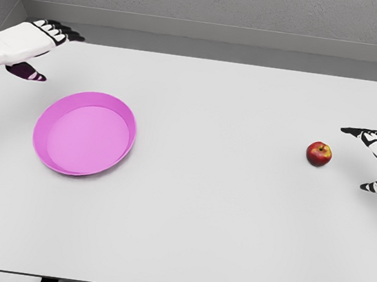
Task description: Put the apple on the plate with both arms
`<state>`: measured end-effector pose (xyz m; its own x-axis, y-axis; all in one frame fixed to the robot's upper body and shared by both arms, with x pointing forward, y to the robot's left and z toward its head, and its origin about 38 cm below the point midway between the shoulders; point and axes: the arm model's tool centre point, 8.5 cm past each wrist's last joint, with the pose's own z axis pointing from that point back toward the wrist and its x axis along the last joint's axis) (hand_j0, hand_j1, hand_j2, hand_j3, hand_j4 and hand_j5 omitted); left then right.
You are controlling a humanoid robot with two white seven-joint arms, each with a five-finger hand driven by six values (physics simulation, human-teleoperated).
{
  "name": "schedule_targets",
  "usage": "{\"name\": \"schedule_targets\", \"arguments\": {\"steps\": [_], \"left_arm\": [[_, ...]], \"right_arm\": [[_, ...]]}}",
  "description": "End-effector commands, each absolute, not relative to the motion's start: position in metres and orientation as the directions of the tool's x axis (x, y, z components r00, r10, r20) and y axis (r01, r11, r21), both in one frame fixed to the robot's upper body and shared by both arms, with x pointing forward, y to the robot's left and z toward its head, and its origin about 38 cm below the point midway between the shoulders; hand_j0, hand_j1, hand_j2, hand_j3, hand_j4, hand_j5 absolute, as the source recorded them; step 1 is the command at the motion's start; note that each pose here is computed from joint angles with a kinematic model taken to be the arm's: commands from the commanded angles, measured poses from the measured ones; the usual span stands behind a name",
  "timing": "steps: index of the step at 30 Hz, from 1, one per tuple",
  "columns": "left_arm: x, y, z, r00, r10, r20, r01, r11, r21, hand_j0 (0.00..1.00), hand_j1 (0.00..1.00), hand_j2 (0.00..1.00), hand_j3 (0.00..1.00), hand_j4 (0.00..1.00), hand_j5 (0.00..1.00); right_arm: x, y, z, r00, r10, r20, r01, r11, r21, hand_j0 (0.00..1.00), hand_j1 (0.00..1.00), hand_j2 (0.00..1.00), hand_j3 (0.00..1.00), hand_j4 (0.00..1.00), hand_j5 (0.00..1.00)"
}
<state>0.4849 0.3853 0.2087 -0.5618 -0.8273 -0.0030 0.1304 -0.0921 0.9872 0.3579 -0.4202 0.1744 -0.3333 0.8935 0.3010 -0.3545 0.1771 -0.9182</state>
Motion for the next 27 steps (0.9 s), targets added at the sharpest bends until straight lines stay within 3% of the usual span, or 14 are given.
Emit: {"name": "schedule_targets", "arguments": {"steps": [1,7,11,17,27], "left_arm": [[0.485,0.388,0.210,-0.558,-0.830,0.000,0.129,-0.086,0.988,1.00,1.00,1.00,1.00,1.00,1.00],[0.485,0.387,0.210,-0.559,-0.829,0.000,0.130,-0.088,0.988,1.00,1.00,1.00,1.00,1.00,1.00],[0.485,0.385,0.210,-0.563,-0.826,-0.002,0.128,-0.090,0.988,1.00,1.00,1.00,1.00,1.00,1.00],[0.484,0.385,0.210,-0.564,-0.826,-0.003,0.128,-0.091,0.988,1.00,1.00,1.00,1.00,1.00,1.00],[0.485,0.386,0.210,-0.562,-0.827,-0.004,0.129,-0.093,0.987,1.00,1.00,1.00,1.00,1.00,1.00]], "right_arm": [[0.358,-0.421,0.175,-0.333,0.893,0.302,-0.354,0.178,-0.918,1.00,1.00,1.00,1.00,1.00,1.00],[0.362,-0.420,0.175,-0.327,0.896,0.302,-0.355,0.180,-0.918,1.00,1.00,1.00,1.00,1.00,1.00],[0.383,-0.395,0.161,-0.284,0.913,0.294,-0.502,0.119,-0.857,1.00,1.00,1.00,1.00,1.00,1.00],[0.405,-0.377,0.157,-0.305,0.905,0.297,-0.583,0.069,-0.809,1.00,1.00,1.00,1.00,1.00,1.00],[0.419,-0.381,0.165,-0.248,0.925,0.286,-0.583,0.093,-0.807,1.00,1.00,1.00,1.00,1.00,1.00]]}}
